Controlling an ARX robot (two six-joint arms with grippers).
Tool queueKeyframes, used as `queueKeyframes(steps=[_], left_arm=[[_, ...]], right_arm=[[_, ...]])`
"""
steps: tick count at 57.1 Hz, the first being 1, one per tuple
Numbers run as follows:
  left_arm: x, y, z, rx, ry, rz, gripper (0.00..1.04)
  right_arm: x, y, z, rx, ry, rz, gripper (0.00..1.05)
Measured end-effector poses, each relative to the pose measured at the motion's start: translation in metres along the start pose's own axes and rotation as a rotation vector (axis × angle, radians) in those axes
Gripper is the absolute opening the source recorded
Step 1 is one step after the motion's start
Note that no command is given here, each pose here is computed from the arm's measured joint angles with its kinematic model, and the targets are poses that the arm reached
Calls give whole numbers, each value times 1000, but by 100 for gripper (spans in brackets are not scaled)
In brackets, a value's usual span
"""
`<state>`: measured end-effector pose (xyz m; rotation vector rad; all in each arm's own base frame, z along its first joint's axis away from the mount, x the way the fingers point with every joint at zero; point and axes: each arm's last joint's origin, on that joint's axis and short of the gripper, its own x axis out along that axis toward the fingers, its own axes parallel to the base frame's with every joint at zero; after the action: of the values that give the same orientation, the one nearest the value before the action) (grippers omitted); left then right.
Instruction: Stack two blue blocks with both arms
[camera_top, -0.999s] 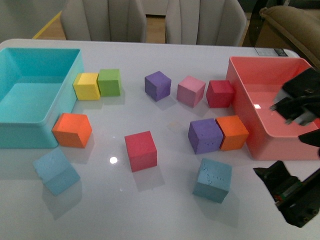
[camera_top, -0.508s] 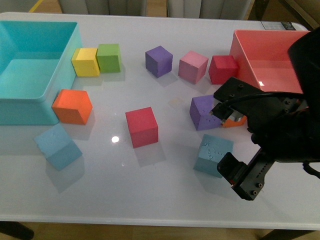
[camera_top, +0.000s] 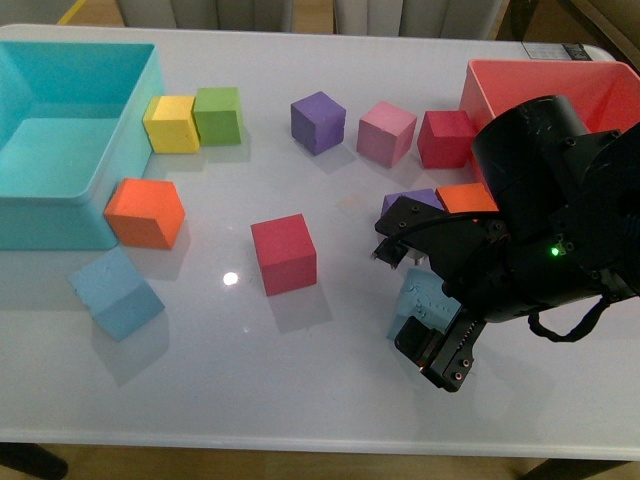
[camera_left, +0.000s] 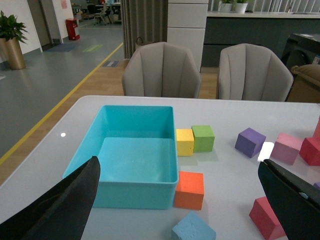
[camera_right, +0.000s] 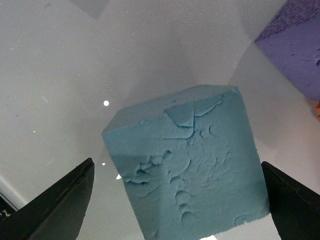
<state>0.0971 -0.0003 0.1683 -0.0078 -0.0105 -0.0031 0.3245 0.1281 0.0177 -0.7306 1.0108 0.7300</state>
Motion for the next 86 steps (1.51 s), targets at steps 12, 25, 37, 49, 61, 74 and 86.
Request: queueKeyframes(steps=[12,25,37,49,61,74,86], left_arm=[[0,0,0,0,0,0,96],[0,0,0,0,0,0,96],[0,0,0,0,0,0,96],[0,0,0,0,0,0,96],[0,0,0,0,0,0,96],[0,0,0,0,0,0,96],[0,0,0,0,0,0,96]], right_arm=[[6,-1,-4,-13,7,-7,86],[-9,-10,-7,-3,-32,35,53],[-51,-31,29,44,-191,41,47],[-72,-61,89,79,-305,-76,46],[-38,-75,136,100,-256,-101,45],[20,-72,167,137,-184,-74,45],[45,-66,186,145,-180,-53,44]])
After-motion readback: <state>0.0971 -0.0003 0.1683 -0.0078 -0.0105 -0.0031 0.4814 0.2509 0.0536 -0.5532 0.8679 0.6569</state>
